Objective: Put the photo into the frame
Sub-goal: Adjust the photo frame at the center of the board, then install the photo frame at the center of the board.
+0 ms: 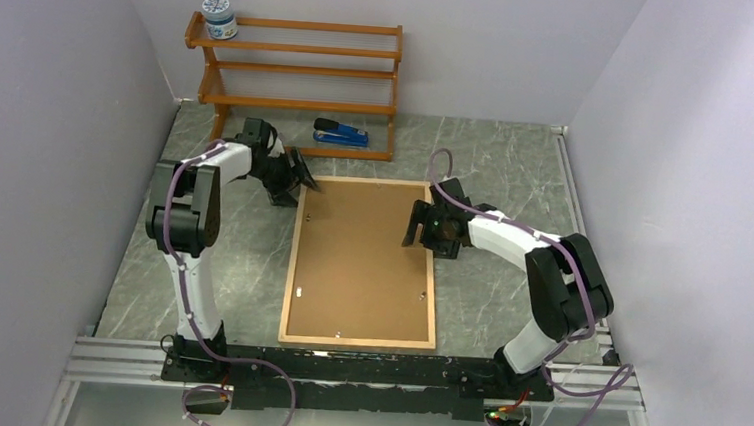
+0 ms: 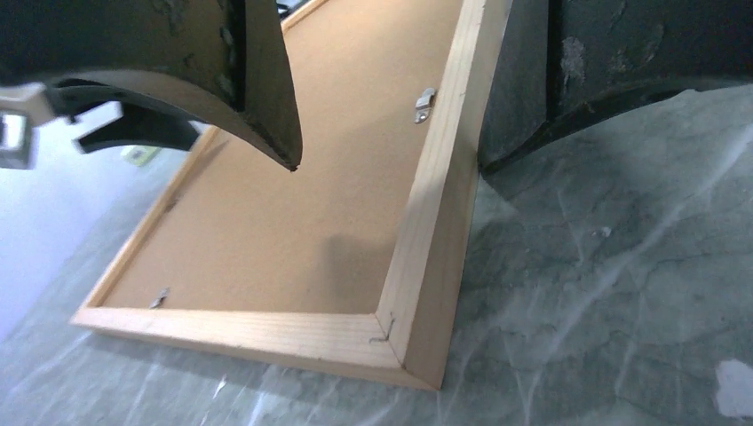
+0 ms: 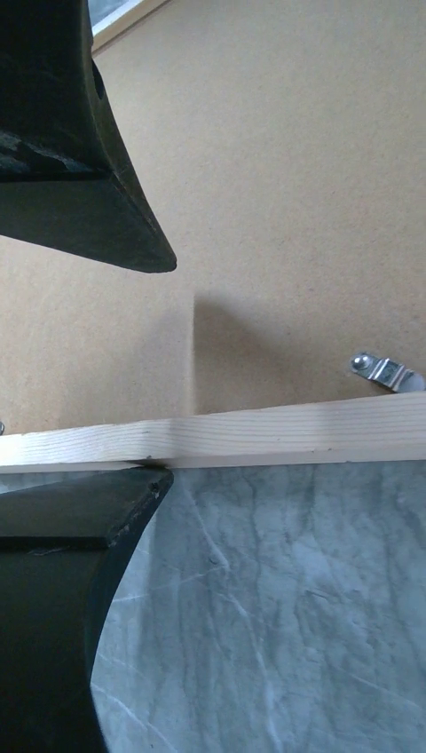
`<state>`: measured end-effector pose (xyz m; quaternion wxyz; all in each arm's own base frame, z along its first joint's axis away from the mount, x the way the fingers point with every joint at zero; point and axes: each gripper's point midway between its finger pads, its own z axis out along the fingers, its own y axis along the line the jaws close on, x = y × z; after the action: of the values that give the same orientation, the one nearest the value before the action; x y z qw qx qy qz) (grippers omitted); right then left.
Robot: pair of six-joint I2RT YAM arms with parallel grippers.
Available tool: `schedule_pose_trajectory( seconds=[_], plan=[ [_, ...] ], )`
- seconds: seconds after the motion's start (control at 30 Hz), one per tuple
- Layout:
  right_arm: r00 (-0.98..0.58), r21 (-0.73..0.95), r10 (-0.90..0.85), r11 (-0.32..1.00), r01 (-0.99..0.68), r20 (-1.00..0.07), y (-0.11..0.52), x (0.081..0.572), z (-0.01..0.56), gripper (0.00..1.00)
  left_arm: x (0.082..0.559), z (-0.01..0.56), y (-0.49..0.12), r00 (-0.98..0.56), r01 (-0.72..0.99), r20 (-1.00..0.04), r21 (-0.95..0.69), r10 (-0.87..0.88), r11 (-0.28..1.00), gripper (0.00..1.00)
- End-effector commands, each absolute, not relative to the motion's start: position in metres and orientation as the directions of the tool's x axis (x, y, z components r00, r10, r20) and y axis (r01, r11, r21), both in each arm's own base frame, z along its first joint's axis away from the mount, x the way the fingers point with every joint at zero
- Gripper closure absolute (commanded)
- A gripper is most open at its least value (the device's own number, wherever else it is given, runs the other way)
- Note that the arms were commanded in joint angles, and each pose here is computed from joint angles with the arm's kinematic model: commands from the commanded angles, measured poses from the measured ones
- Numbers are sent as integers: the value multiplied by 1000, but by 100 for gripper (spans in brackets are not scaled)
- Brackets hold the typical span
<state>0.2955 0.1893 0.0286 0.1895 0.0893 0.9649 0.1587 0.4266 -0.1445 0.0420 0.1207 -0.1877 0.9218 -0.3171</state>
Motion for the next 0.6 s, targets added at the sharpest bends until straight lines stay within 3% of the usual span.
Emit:
schedule_pose_trajectory(
  seconds=[0.0,0.23,0.33,0.57],
  plan=[
    [-833,379,285,920,99,-475,200,335,62,17,399,36,-138,-946,-200,-124,-504,-300,840,20],
    [-848,324,282,936,139,-450,185,319,45,17,368,34,-123,-967,-100,-189,-338,-172,936,16],
    [-856,319,281,936,146,-433,184,314,38,17,358,29,-116,-975,-76,-185,-249,-124,965,22],
    [-875,282,256,949,144,-412,179,309,27,18,353,25,-127,-982,-23,-173,-257,-70,966,38]
  ],
)
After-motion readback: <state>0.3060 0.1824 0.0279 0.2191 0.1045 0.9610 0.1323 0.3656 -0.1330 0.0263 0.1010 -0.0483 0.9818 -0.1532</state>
